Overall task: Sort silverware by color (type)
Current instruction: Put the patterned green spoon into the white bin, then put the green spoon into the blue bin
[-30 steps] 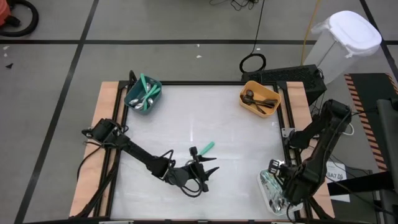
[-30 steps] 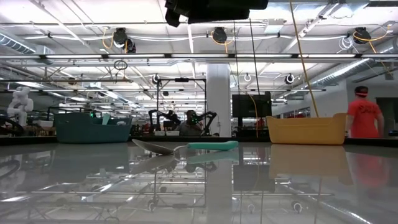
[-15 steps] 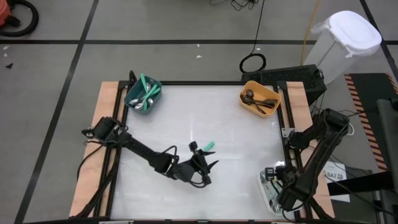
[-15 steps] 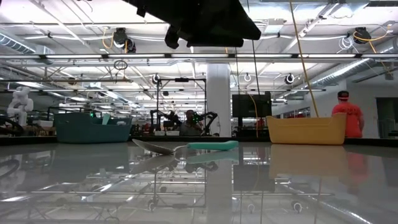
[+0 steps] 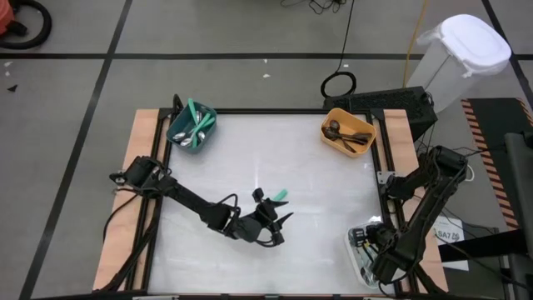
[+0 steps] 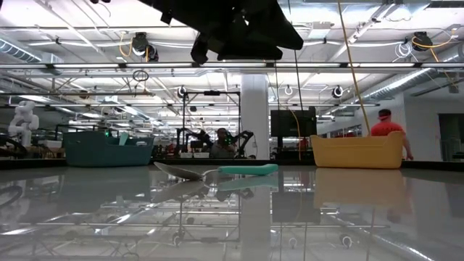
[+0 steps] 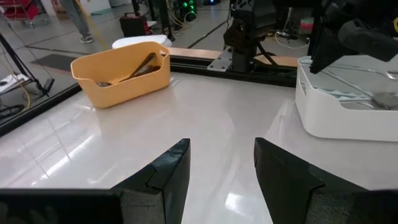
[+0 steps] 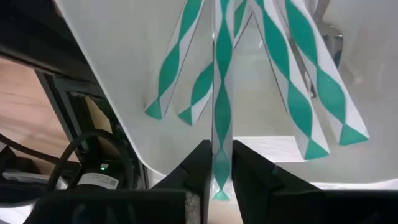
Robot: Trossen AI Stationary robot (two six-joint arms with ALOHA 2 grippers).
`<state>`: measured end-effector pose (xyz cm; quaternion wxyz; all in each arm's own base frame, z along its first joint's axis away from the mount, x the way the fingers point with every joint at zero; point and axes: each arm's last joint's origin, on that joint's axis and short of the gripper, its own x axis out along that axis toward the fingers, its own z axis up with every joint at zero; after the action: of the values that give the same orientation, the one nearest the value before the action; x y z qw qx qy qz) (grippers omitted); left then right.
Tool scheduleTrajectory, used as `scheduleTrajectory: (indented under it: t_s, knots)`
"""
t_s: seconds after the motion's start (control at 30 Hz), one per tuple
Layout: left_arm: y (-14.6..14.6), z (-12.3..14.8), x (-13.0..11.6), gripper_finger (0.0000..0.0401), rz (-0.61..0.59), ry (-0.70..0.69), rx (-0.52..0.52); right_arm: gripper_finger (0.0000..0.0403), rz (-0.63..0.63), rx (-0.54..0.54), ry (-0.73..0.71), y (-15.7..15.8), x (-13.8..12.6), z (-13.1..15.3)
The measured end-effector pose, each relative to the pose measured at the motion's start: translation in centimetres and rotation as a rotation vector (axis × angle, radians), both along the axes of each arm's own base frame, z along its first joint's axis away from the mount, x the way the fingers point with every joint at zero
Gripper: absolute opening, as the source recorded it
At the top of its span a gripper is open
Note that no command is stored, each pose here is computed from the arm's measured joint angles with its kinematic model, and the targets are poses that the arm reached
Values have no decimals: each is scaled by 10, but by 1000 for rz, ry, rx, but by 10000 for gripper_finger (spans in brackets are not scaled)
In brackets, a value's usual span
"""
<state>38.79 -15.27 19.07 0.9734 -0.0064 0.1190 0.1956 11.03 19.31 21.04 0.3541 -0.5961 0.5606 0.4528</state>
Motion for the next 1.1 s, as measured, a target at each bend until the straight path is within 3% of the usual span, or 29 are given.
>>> scheduleTrajectory:
  t_s: [0.33, 0.77, 1.1]
  knots:
    - [6, 0, 2, 177, 22, -5, -23, 59, -77, -4, -28, 0, 0, 0]
    - [19, -11, 2, 177, 98, 47, -115, 59, -312, -62, -70, -2, -8, 4]
    - [19, -11, 2, 177, 91, 56, -92, 59, -428, 114, -216, 26, -8, 43]
